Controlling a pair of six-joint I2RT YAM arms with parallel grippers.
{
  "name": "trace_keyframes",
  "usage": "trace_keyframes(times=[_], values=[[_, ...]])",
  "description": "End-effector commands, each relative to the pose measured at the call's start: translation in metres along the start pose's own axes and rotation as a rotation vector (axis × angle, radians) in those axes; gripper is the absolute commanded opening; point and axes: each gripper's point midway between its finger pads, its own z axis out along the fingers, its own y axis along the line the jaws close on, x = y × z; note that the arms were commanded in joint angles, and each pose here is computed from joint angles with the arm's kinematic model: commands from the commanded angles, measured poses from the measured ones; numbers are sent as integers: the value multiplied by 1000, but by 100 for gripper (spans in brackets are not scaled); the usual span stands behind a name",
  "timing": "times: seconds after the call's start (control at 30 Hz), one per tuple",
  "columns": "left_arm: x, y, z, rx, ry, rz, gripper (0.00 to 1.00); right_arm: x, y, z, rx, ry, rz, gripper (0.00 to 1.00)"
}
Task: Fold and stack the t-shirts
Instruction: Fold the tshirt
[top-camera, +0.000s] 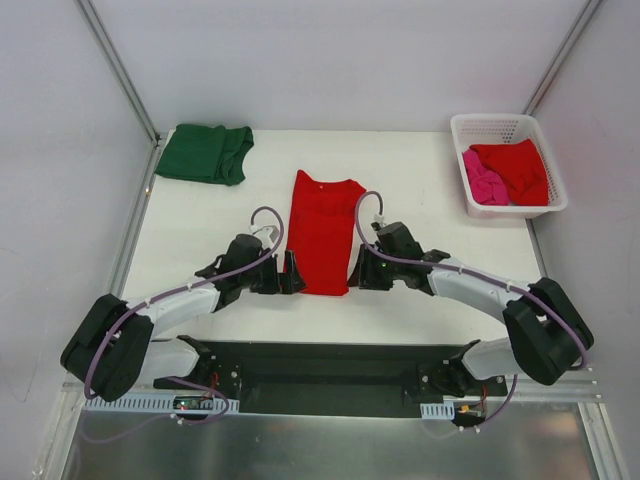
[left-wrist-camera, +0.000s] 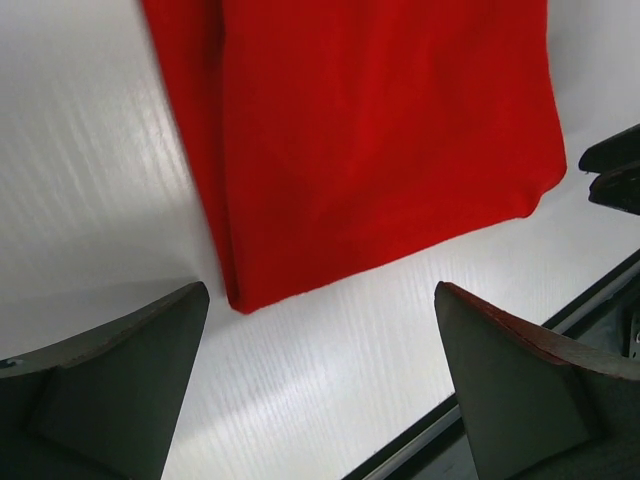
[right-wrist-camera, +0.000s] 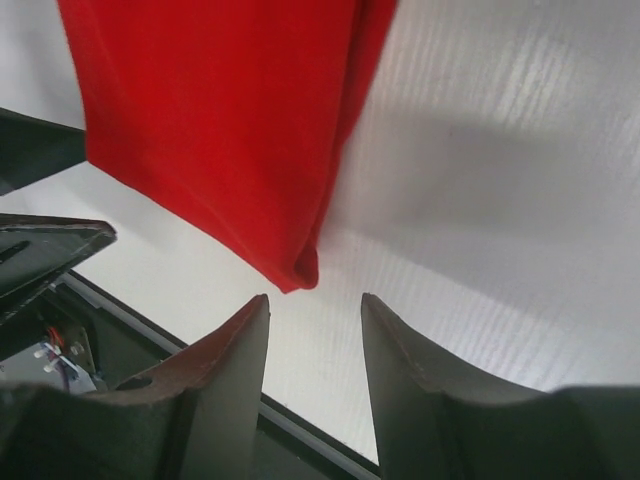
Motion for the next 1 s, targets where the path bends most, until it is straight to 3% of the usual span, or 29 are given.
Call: trace_keyframes(times=[0.0, 0.33, 0.97], values=[[14, 9, 8, -13, 65, 20, 99, -13, 21, -7, -78, -82, 52, 45], [16, 9, 10, -3, 83, 31, 99, -1, 16, 0, -77, -73, 105, 51], [21, 10, 10, 4, 100, 38, 99, 19, 23, 45, -84, -32, 163, 51]])
